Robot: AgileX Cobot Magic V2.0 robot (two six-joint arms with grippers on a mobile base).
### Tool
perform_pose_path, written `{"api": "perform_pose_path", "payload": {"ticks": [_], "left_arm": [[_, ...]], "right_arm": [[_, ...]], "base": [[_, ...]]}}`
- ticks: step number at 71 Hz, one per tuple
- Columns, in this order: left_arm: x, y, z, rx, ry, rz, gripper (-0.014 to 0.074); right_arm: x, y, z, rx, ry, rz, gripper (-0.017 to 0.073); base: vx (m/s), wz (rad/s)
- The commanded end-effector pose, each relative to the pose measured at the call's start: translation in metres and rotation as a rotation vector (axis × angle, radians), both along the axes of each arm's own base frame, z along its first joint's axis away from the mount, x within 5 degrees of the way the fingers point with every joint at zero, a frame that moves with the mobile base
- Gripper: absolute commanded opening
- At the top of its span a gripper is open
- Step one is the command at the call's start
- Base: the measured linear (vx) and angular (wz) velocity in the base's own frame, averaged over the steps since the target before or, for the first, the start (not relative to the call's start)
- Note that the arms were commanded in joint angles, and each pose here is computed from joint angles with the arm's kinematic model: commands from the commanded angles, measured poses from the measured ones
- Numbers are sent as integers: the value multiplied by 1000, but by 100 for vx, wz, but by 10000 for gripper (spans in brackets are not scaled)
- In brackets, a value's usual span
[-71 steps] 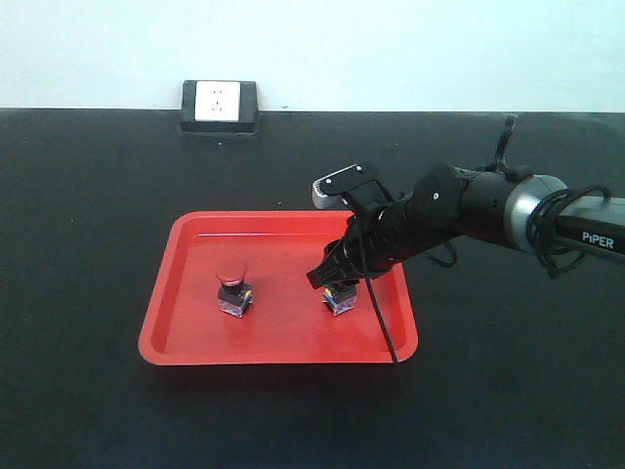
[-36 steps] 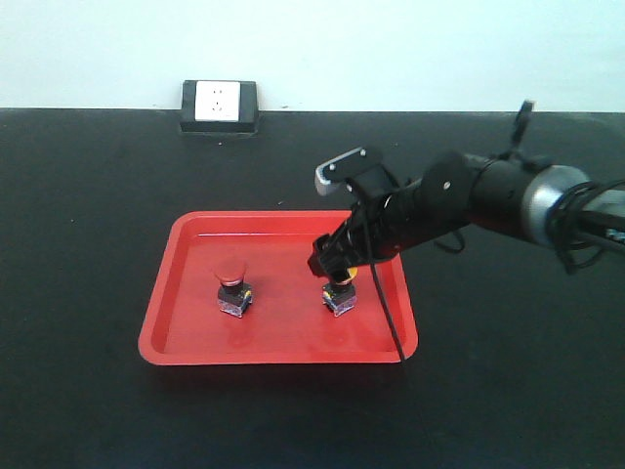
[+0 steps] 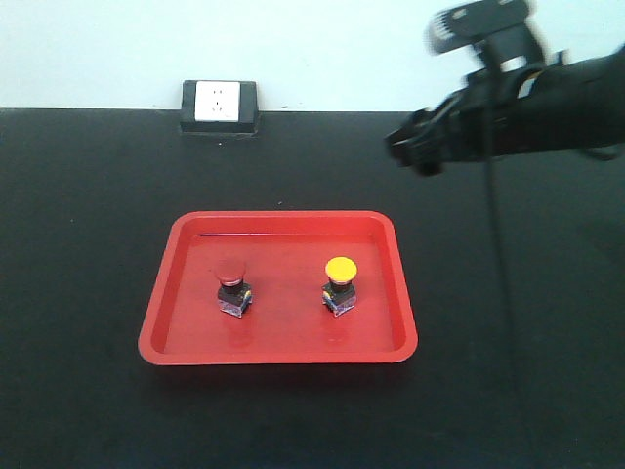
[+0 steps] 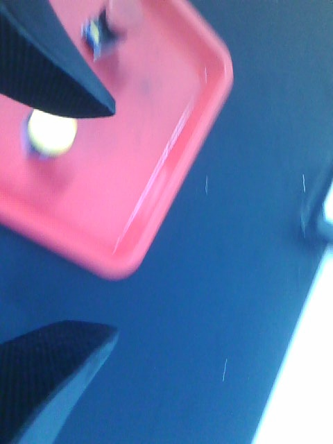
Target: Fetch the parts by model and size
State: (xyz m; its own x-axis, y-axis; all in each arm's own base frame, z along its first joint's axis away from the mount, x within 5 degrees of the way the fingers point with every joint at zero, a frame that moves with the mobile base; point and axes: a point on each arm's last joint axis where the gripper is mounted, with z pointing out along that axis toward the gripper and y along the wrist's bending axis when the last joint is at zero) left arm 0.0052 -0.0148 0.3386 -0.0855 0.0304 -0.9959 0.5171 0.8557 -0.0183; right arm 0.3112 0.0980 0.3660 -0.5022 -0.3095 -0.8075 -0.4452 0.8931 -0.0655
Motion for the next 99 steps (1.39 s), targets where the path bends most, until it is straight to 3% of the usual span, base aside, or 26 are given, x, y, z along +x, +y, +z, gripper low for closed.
{"api": "perform_pose_path", "payload": {"ticks": [1,8,15,32,71,89,99], "left_arm": [[1,0,13,-63,-57,-3,464],[1,0,13,-63,-57,-3,464],[1,0,13,-63,-57,-3,464],[1,0,18,-91,-104,7,464],[1,0,18,-91,-104,7,464],[1,0,18,-90,-104,7,464],[1,0,17,-81,-98,7,434]], "right_arm": [[-19,-31,39,2,-114,-116,558],[-35,-60,52,0,-109,-240,558],[-55,-77,64,0,-116,-301,557],[-121,-83,93,62,-278,-319,557],[-271,-93,-7,160,-654,-305,557],[-296,-95,-45,205,-800,-304,557],[-296,-95,-49,207,-798,-305,557]], "base": [[0,0],[0,0],[0,0],[0,0],[0,0],[0,0],[0,0]]}}
